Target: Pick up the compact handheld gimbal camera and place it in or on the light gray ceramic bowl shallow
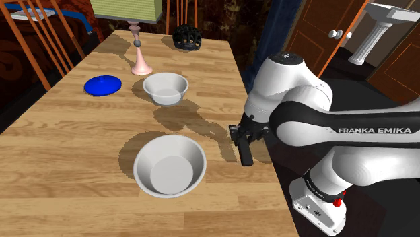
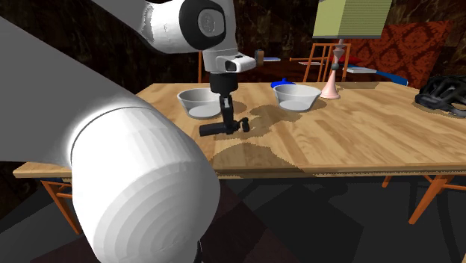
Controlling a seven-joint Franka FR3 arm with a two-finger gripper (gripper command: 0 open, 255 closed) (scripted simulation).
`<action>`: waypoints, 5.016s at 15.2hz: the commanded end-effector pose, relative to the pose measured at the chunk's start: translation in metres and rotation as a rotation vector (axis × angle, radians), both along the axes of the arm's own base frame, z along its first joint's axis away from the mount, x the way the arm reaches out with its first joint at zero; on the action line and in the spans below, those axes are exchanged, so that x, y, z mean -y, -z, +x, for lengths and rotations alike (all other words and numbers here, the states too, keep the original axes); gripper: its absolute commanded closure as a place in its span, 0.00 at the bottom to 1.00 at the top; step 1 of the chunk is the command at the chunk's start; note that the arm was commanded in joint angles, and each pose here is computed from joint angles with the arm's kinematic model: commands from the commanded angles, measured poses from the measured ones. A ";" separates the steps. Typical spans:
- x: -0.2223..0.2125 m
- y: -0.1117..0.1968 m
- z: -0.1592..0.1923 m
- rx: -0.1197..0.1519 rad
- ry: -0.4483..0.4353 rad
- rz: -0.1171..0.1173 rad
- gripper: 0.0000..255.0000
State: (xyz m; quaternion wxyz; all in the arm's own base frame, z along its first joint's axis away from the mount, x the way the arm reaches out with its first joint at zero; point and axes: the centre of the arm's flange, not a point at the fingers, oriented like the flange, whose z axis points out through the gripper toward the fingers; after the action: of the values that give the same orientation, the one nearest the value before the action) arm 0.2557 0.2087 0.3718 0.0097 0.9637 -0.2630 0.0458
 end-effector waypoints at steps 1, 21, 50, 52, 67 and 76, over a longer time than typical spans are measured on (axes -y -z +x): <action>0.000 -0.010 -0.001 0.000 0.000 0.000 1.00; 0.000 -0.116 -0.001 0.000 0.000 0.000 1.00; -0.064 -0.128 0.349 0.000 0.000 0.000 1.00; -0.069 -0.128 0.375 0.000 0.000 0.000 1.00; -0.081 -0.076 0.443 0.000 0.000 0.000 1.00; -0.081 -0.052 0.443 0.000 0.000 0.000 1.00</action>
State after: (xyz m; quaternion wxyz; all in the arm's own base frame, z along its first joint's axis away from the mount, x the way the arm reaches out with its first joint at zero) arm 0.6985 0.2898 0.4241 0.0100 0.9637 -0.2631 0.0455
